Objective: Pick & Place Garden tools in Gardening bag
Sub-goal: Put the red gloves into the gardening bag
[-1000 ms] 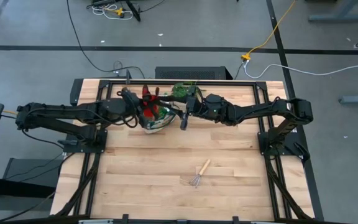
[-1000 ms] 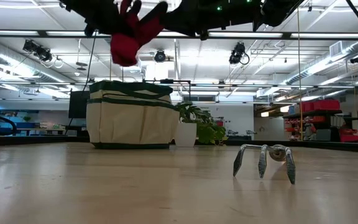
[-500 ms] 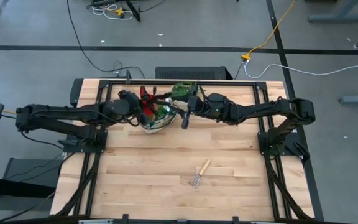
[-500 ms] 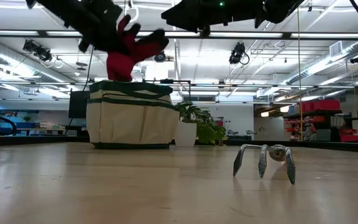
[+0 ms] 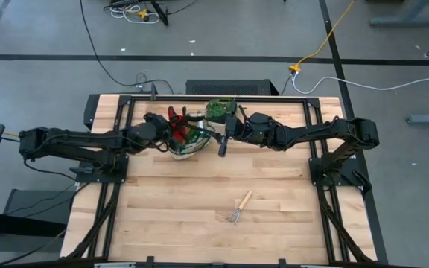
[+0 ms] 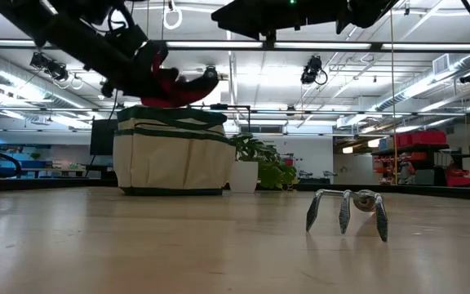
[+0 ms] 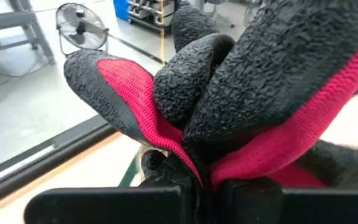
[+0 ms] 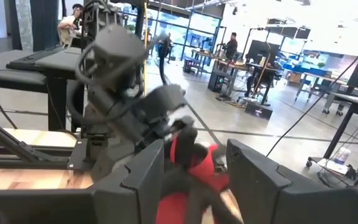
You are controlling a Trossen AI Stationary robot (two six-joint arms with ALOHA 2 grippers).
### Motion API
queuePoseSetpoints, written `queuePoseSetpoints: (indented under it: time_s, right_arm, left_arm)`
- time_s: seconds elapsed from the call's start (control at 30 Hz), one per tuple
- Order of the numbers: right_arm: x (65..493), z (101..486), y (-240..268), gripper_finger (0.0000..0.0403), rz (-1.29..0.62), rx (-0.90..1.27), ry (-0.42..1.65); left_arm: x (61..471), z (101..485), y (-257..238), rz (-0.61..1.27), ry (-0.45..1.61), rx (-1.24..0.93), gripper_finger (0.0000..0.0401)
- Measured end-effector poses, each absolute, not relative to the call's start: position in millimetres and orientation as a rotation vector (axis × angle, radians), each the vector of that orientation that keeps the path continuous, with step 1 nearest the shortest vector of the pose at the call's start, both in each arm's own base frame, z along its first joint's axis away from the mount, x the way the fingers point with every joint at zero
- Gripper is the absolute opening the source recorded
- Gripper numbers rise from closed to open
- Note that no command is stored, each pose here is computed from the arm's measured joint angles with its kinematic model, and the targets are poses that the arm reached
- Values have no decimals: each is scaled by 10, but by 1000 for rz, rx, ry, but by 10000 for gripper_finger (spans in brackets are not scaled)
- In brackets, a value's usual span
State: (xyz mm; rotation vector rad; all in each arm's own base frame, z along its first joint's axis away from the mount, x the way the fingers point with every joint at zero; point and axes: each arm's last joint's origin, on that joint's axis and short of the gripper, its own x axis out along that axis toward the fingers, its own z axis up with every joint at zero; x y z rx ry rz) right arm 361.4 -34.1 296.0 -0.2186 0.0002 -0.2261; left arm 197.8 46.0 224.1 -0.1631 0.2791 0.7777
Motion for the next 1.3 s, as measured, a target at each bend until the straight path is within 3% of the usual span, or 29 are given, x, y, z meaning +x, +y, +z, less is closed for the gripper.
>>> queuePoseSetpoints:
  time_s: [0.73, 1.3]
  right_arm:
    - [3614, 2957, -341, 177, -226, -218, 3]
    - [3614, 2928, -342, 177, -222, -221, 33]
  left_arm:
    - [2224, 1721, 481, 639, 450, -200, 26]
    - [2096, 1863, 424, 513, 463, -203, 135]
